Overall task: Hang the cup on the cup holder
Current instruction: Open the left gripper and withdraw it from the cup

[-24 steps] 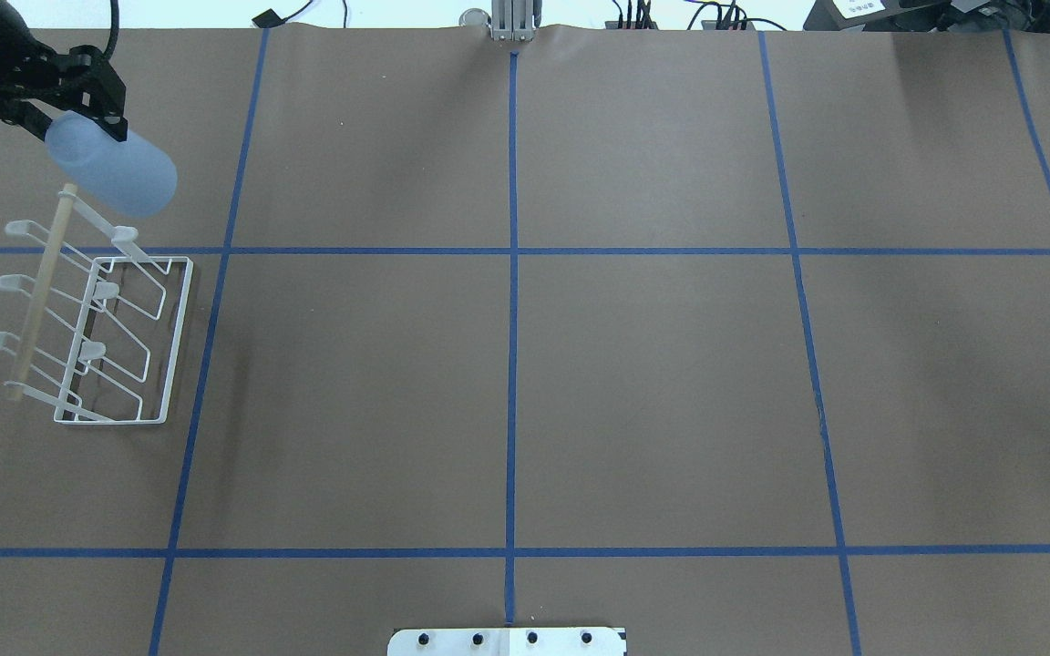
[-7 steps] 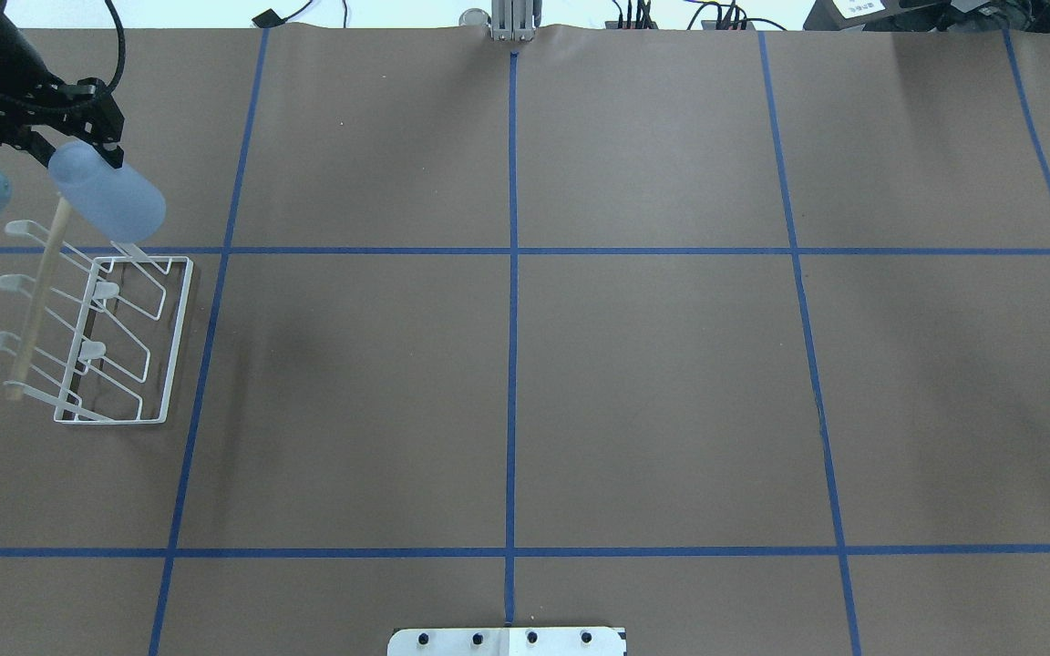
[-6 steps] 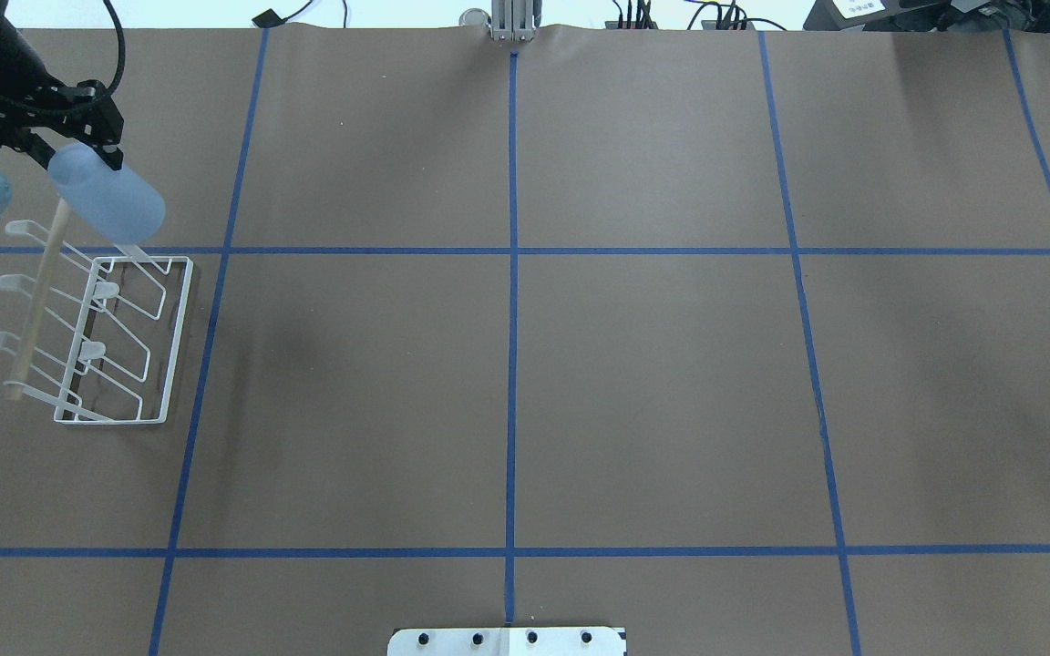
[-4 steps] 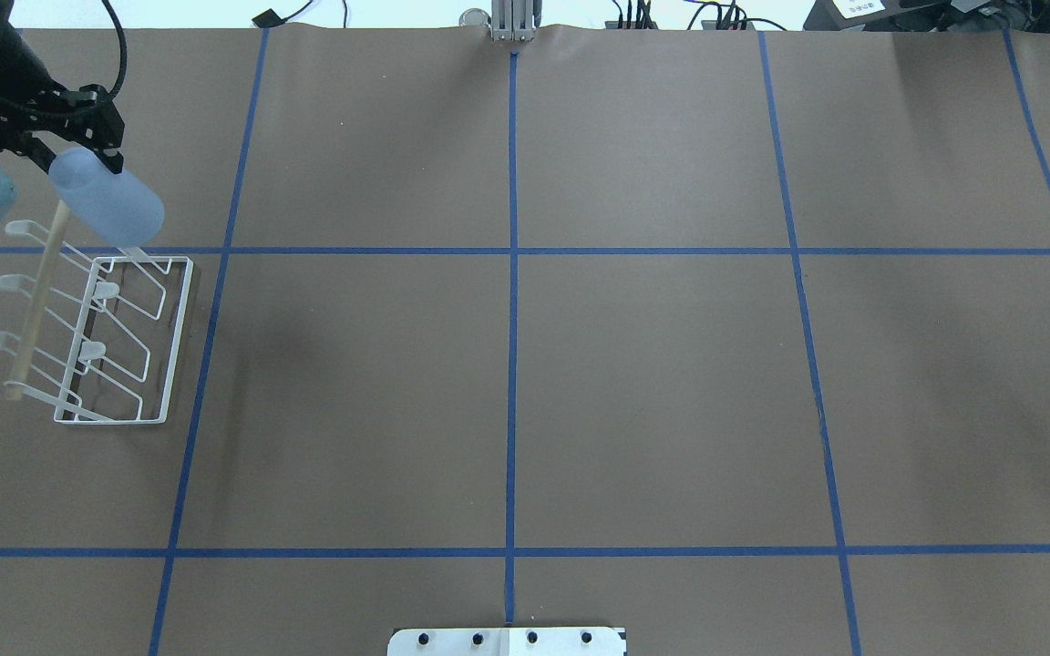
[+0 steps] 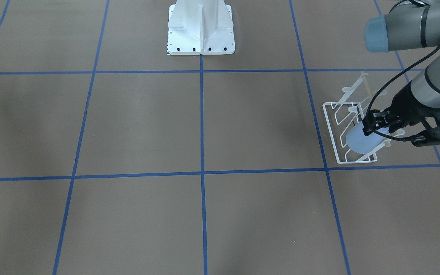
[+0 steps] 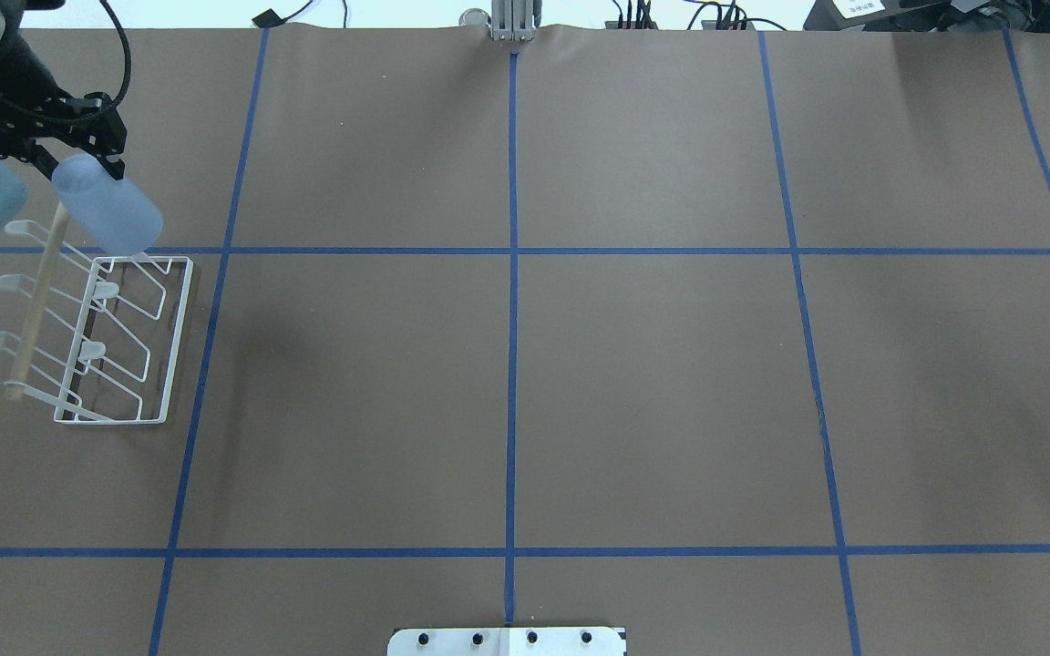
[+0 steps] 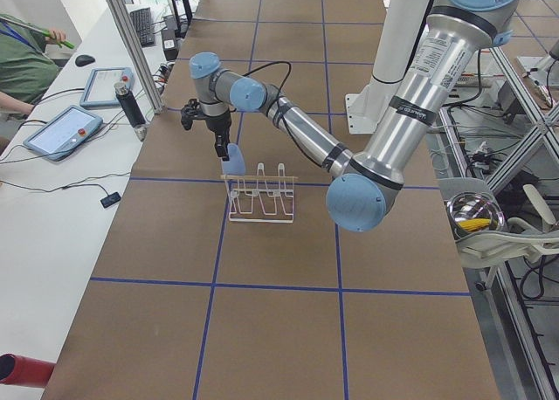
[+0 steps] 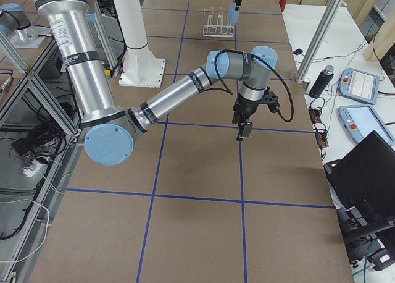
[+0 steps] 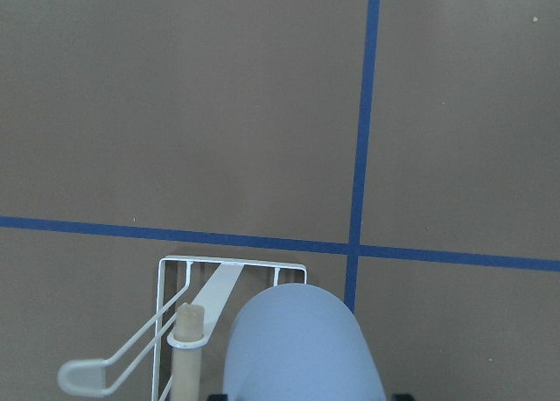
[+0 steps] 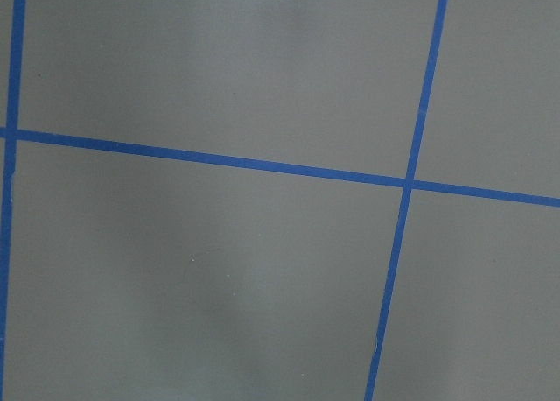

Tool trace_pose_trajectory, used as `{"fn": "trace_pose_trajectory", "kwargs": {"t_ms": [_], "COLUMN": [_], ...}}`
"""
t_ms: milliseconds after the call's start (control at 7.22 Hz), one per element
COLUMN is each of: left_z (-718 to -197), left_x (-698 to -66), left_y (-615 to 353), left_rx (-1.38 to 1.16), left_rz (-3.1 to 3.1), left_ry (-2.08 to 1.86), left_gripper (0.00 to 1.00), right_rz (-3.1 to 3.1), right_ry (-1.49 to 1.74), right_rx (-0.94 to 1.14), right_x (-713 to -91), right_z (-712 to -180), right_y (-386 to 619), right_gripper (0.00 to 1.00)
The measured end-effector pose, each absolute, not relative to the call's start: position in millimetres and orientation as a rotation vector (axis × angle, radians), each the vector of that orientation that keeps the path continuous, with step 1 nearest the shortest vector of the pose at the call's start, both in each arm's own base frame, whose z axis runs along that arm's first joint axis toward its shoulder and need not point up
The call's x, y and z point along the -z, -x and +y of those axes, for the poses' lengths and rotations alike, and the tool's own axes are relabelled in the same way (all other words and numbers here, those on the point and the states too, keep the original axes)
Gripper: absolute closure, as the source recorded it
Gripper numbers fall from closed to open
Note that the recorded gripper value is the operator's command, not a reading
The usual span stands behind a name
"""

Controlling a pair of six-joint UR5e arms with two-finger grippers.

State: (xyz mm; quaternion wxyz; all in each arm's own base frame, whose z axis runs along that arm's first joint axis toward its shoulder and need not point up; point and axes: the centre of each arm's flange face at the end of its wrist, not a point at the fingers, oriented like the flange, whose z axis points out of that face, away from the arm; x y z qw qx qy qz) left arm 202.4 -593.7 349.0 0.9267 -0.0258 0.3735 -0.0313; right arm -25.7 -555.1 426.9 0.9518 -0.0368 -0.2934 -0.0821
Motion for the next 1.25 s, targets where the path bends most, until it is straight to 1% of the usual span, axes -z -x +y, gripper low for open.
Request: {"fn": "trace_pose_trajectory", "kwargs": {"t_ms": [554,831,1108,1246], "left_z": [-593,-590,-589,-589], "left_x": [-348,-346,-358,-377], "left_y": [-202,-192,-141,-107], "left_rx": [0.059,0.004,-0.009,-0.009], "left_rz": [0.766,0.765,0.757,0.744], "left_ry": [0.044,0.003,-0.052,-0.068], "left_gripper": [0.01,0.01,0.01,0.01], "right_rz": [-0.625,-0.651,-0.664,-0.669], "right_ry": [0.078,0.088,0.092,0.066], "right_rx": [0.169,0.164,0.151,0.149], "right_x": [-427,-430,-454,-479], "right_z": [-554,-553,-544,-532], "right_y": [28,30,21,12], "right_gripper": [0.0,0.0,0.0,0.0]}}
